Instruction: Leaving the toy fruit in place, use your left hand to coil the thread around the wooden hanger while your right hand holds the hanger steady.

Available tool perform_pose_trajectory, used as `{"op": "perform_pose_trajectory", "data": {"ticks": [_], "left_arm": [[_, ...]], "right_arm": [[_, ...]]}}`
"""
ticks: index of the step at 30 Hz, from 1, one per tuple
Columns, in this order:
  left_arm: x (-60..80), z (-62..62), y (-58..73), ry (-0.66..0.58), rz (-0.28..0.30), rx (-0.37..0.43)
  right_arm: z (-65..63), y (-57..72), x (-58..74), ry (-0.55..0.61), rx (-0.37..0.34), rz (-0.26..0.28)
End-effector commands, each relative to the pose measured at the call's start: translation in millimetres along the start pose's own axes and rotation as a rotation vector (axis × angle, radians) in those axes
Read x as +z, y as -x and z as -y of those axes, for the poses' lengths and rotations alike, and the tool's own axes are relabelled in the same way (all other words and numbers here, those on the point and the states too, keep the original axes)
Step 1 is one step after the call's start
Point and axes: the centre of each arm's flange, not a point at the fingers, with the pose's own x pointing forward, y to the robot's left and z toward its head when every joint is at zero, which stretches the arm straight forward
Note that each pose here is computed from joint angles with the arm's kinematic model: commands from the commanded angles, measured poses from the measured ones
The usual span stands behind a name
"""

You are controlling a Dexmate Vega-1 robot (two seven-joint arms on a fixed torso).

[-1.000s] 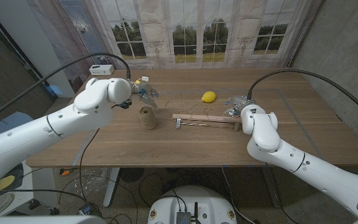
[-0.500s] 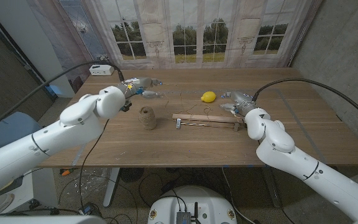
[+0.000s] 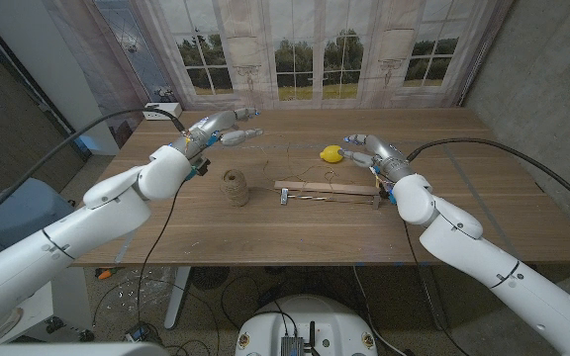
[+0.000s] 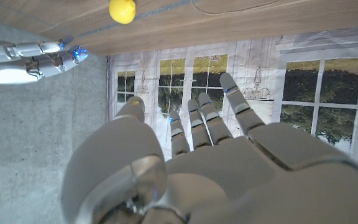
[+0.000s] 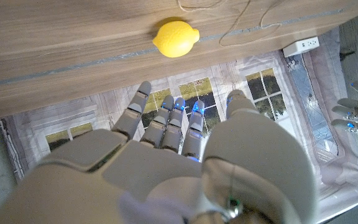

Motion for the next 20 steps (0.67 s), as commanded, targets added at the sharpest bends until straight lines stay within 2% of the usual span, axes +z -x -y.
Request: {"op": "perform_pose_trajectory", "data": {"ticks": [1, 7, 11, 17, 20], "left_arm": [[-36.9, -12.8, -6.2, 0.282, 0.142, 0.103], [-58.1, -15.9, -14.8, 0.422, 0.208, 0.100], [-69.6, -19.4, -20.6, 0.469, 0.238, 0.082], [-83.7, -19.7, -32.3, 0.526, 0.252, 0.064], [-88.9, -18.1, -39.6, 0.552, 0.246, 0.061]], "right_arm": [[2.7, 3.3, 1.9, -0.322, -0.099, 0.125], [-0.9, 8.8, 0.4, -0.459, -0.162, 0.145], [-1.3, 12.2, -3.8, -0.549, -0.221, 0.171], [0.0, 16.3, -21.8, -0.649, -0.356, 0.178], [-2.4, 20.1, -22.2, -0.659, -0.420, 0.170]]}}
